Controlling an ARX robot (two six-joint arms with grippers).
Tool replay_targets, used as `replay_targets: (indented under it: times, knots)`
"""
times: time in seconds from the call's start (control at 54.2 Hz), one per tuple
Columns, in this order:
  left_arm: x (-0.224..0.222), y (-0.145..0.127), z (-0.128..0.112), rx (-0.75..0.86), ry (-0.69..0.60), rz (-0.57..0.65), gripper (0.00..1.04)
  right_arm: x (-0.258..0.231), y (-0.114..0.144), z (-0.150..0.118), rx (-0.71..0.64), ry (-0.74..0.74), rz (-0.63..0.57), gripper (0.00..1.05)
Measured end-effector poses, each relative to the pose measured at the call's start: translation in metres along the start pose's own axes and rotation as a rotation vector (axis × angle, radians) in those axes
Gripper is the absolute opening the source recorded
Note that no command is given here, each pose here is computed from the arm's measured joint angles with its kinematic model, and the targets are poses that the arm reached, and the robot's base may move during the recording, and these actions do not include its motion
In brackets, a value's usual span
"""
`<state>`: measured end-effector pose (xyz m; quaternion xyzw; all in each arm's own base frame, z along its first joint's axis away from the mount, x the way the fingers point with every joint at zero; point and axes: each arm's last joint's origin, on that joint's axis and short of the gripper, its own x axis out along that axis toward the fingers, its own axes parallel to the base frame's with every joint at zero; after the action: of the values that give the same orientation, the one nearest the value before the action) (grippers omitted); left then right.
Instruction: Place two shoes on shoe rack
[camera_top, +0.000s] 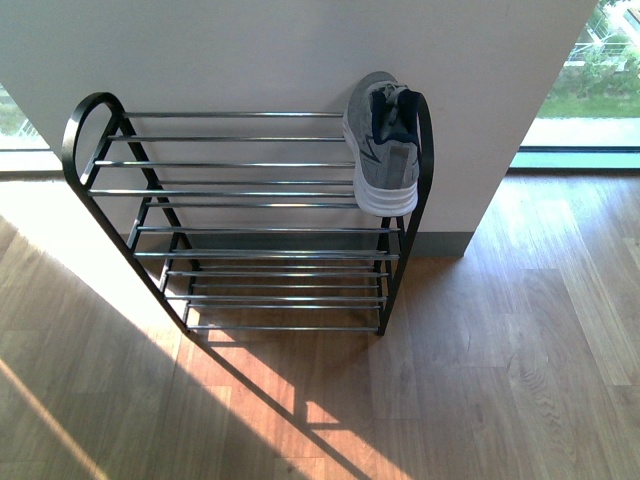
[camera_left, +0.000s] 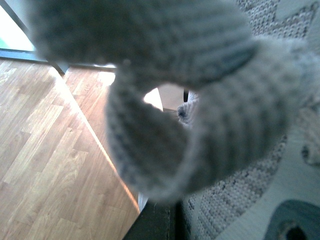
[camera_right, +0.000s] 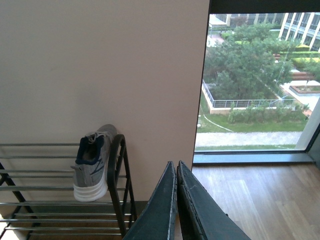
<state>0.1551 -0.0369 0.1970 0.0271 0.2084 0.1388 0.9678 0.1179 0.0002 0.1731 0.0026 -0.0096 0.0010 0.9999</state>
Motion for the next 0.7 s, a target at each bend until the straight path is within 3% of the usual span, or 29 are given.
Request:
replay_targets:
  times: [0.701]
  knots:
    - [0.000,0.000,0.000,0.000,0.000,0.000,0.03,-0.021,0.000,-0.003,0.000,0.005,0.000,0.01]
